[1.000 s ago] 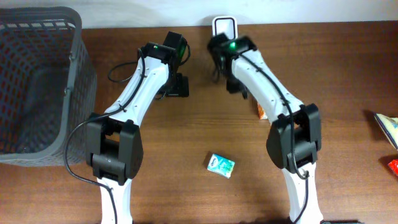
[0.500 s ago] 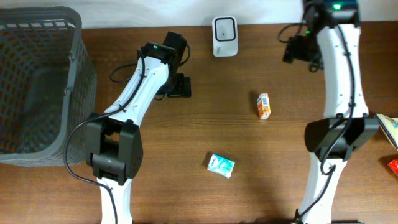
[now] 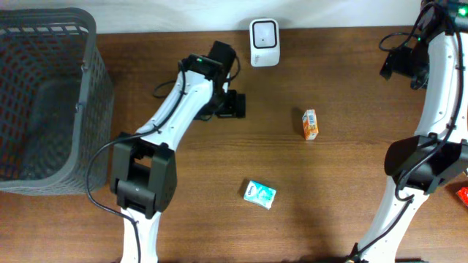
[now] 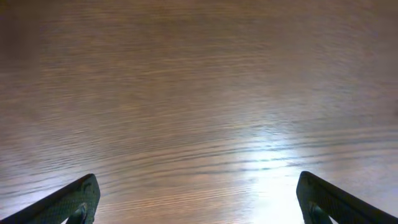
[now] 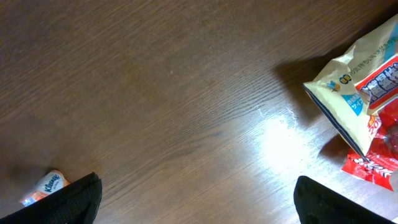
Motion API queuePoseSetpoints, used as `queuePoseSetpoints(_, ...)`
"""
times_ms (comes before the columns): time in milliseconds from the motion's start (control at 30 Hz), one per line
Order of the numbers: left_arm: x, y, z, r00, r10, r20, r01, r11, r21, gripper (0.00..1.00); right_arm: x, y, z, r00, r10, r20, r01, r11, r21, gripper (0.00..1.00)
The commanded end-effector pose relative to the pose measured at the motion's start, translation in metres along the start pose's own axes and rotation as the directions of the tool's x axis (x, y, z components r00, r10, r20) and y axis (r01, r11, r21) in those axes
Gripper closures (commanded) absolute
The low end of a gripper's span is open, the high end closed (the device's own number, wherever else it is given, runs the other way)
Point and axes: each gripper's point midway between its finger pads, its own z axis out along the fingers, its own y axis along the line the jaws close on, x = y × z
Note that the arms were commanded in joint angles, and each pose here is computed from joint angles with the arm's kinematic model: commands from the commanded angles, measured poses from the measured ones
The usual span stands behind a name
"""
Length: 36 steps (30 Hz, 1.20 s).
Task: Scan the item barcode
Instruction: 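Drop the orange pack and raise the right gripper to the right, then reach the left gripper right toward the orange pack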
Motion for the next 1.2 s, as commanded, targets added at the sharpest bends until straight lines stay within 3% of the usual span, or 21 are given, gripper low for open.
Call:
queuePoseSetpoints(0, 0.008, -0.017, 0.008, 0.999, 0.034, -0.018, -0.034, 0.999, 0.021, 0.0, -0.002, -0.002, -0.007, 1.0, 0.003, 0.019, -0.003, 1.0, -0.01, 0.02)
queuePoseSetpoints(467, 0.015, -0.018, 0.013, 0.998, 0.046, -0.044, -0.046, 0.999, -0.002, 0.01, -0.002, -0.002, -0.007, 1.0, 0.003, 0.019, -0.003, 1.0, -0.01, 0.02)
queuePoseSetpoints(833, 0.027, -0.056, 0.016, 0.984, 0.178, -0.024, -0.178, 0.984, 0.018, 0.01, -0.002, -0.002, -0.007, 1.0, 0.003, 0.019, -0.003, 1.0, -0.01, 0.02)
queuePoseSetpoints(1167, 0.022, -0.062, 0.016, 0.983, 0.182, 0.003, -0.182, 0.983, 0.028, 0.01, -0.002, -0.002, -0.007, 1.0, 0.003, 0.019, -0.003, 1.0, -0.01, 0.02)
